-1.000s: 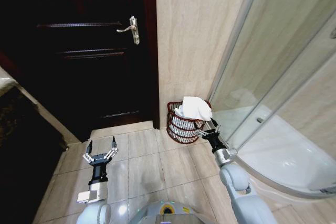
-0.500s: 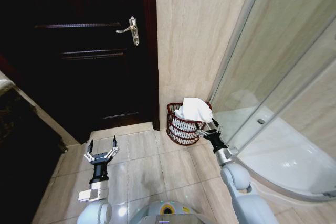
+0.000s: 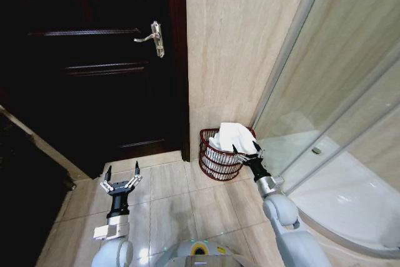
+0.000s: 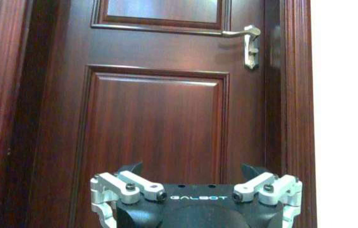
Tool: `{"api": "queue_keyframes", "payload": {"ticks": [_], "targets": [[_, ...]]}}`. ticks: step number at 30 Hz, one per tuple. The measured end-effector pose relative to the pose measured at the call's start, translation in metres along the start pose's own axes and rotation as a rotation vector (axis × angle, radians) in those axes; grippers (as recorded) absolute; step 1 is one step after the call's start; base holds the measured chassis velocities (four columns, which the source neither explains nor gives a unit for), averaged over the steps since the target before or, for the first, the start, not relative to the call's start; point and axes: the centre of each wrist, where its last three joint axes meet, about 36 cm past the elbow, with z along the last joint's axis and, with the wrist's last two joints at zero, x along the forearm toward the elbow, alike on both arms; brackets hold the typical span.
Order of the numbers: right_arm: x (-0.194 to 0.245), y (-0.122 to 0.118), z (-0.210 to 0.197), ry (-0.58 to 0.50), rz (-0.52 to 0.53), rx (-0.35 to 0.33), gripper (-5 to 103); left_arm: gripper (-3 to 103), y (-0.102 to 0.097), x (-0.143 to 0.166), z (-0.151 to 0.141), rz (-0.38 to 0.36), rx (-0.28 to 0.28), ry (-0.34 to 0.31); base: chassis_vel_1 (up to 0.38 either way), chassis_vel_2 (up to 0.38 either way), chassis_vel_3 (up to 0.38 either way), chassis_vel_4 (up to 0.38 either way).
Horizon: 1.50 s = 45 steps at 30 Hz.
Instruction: Discard the used towel into the hamper.
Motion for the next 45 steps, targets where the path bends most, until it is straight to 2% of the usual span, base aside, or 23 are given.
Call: {"api": "queue_keyframes", "payload": {"ticks": [4, 6, 14, 18, 23, 27, 33, 37, 45], "targets": [[0.0, 0.0, 0.001, 0.0, 0.009, 0.008, 100, 100, 0.001, 0.0, -0.001, -0.002, -0.001, 0.0, -0.055, 0.048, 0.07, -0.057], [0.0, -0.002, 0.007, -0.006, 0.047, 0.036, 100, 100, 0.001, 0.002, -0.002, -0.005, -0.002, 0.0, 0.0, 0.0, 0.0, 0.0], [-0.013, -0.01, 0.002, 0.048, 0.063, 0.038, 100, 100, 0.001, 0.003, -0.005, -0.011, -0.005, -0.004, 0.0, 0.0, 0.0, 0.0], [-0.045, -0.025, -0.026, 0.174, 0.042, -0.014, 100, 100, 0.003, 0.004, -0.012, -0.015, -0.013, -0.016, 0.0, 0.0, 0.0, 0.0], [-0.059, -0.03, -0.039, 0.232, 0.009, -0.017, 100, 100, 0.006, 0.003, -0.013, -0.021, -0.017, -0.019, 0.0, 0.0, 0.0, 0.0], [-0.085, -0.034, -0.049, 0.34, -0.038, -0.034, 100, 100, 0.007, 0.004, -0.013, -0.029, -0.017, -0.019, 0.0, 0.0, 0.0, 0.0], [-0.12, -0.04, -0.044, 0.447, -0.066, -0.061, 100, 100, 0.009, 0.005, -0.007, -0.034, -0.018, -0.006, 0.0, 0.0, 0.0, 0.0], [-0.142, -0.048, -0.042, 0.543, -0.085, -0.12, 100, 100, 0.01, 0.001, -0.013, -0.035, -0.023, -0.008, 0.0, 0.0, 0.0, 0.0], [-0.172, -0.065, -0.031, 0.645, -0.109, -0.16, 100, 100, 0.009, 0.003, -0.017, -0.028, -0.041, 0.001, 0.0, 0.0, 0.0, 0.0]]}}
